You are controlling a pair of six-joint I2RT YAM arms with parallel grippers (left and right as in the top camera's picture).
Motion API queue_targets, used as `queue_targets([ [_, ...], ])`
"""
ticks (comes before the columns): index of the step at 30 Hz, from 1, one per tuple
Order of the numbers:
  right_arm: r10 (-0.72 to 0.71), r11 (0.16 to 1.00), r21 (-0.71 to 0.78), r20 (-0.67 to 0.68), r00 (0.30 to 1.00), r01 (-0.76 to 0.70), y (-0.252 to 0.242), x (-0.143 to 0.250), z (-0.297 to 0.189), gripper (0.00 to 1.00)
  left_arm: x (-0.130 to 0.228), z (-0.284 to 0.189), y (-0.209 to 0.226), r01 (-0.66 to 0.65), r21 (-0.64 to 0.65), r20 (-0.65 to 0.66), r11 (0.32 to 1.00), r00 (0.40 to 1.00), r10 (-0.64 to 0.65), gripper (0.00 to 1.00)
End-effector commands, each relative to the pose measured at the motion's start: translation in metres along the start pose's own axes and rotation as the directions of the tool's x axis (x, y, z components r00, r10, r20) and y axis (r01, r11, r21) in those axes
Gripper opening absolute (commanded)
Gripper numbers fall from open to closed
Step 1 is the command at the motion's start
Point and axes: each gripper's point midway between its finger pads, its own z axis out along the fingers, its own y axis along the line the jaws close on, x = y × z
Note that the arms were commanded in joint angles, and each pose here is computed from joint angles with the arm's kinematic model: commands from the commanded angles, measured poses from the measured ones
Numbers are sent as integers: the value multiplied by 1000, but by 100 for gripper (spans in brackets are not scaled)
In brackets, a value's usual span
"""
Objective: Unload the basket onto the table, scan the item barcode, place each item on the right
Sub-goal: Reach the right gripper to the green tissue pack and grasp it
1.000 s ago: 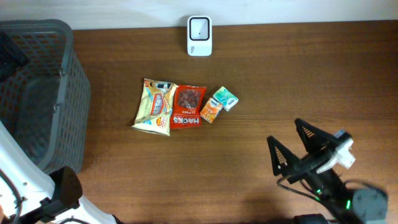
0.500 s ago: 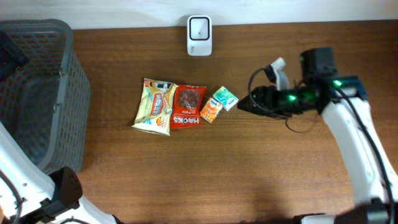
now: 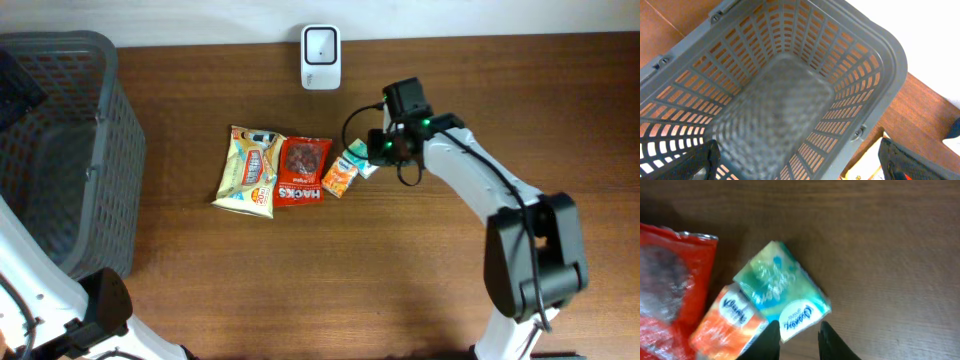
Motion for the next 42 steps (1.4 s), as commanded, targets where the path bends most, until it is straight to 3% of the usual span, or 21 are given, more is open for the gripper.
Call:
queue_targets([
  [1, -189, 981, 35, -28, 981, 190, 13, 9, 19, 26, -3, -9, 3, 7, -2, 27, 1000, 1000, -7, 99],
  [5, -238, 968, 77, -38, 971, 240, 22, 17, 26, 32, -3, -9, 2, 7, -2, 26, 1000, 1000, -7, 99],
  [7, -275, 957, 76, -52, 960, 279, 24, 21, 32, 41, -3, -9, 3, 7, -2, 27, 1000, 1000, -7, 99],
  [13, -264, 948, 138, -158, 951, 286, 1, 46, 67, 42, -3, -9, 3, 7, -2, 27, 1000, 1000, -7, 99],
  [16, -258, 943, 166, -183, 949, 289, -5, 48, 64, 26, -3, -9, 3, 7, -2, 27, 1000, 1000, -7, 99],
  [19, -229, 947, 177, -211, 950, 268, -9, 45, 52, 23, -3, -9, 3, 7, -2, 27, 1000, 1000, -7, 99],
  [22, -187, 955, 187, -217, 958, 229, -11, 36, 40, 23, -3, -9, 3, 7, -2, 27, 1000, 1000, -7, 99],
  [24, -181, 955, 190, -227, 957, 226, -15, 38, 41, 33, -3, -9, 2, 7, -2, 26, 1000, 1000, -7, 99],
  [29, -189, 957, 181, -195, 962, 225, -15, 42, 56, 38, -3, -9, 3, 7, -2, 27, 1000, 1000, -7, 99],
  [30, -190, 958, 180, -188, 964, 224, -15, 42, 58, 37, -3, -9, 2, 7, -2, 26, 1000, 1000, -7, 99],
  [32, -182, 961, 179, -167, 969, 212, -15, 43, 63, 24, -3, -9, 3, 7, -2, 27, 1000, 1000, -7, 99],
  [34, -140, 967, 188, -166, 976, 171, -17, 44, 62, 4, -3, -9, 2, 7, -2, 26, 1000, 1000, -7, 99],
  [35, -105, 971, 194, -166, 980, 137, -16, 44, 58, 4, -3, -9, 3, 7, -2, 27, 1000, 1000, -7, 99],
  [37, -63, 985, 144, -183, 981, 90, -2, 36, 40, 4, -3, -9, 3, 7, -2, 27, 1000, 1000, -7, 99],
  [40, -20, 992, -125, -212, 977, -7, 40, 11, -11, 4, -3, -9, 3, 7, -2, 27, 1000, 1000, -7, 99],
  [42, -13, 939, -335, -255, 967, -76, 56, 4, -36, 4, -3, -9, 3, 7, -2, 27, 1000, 1000, -7, 99],
])
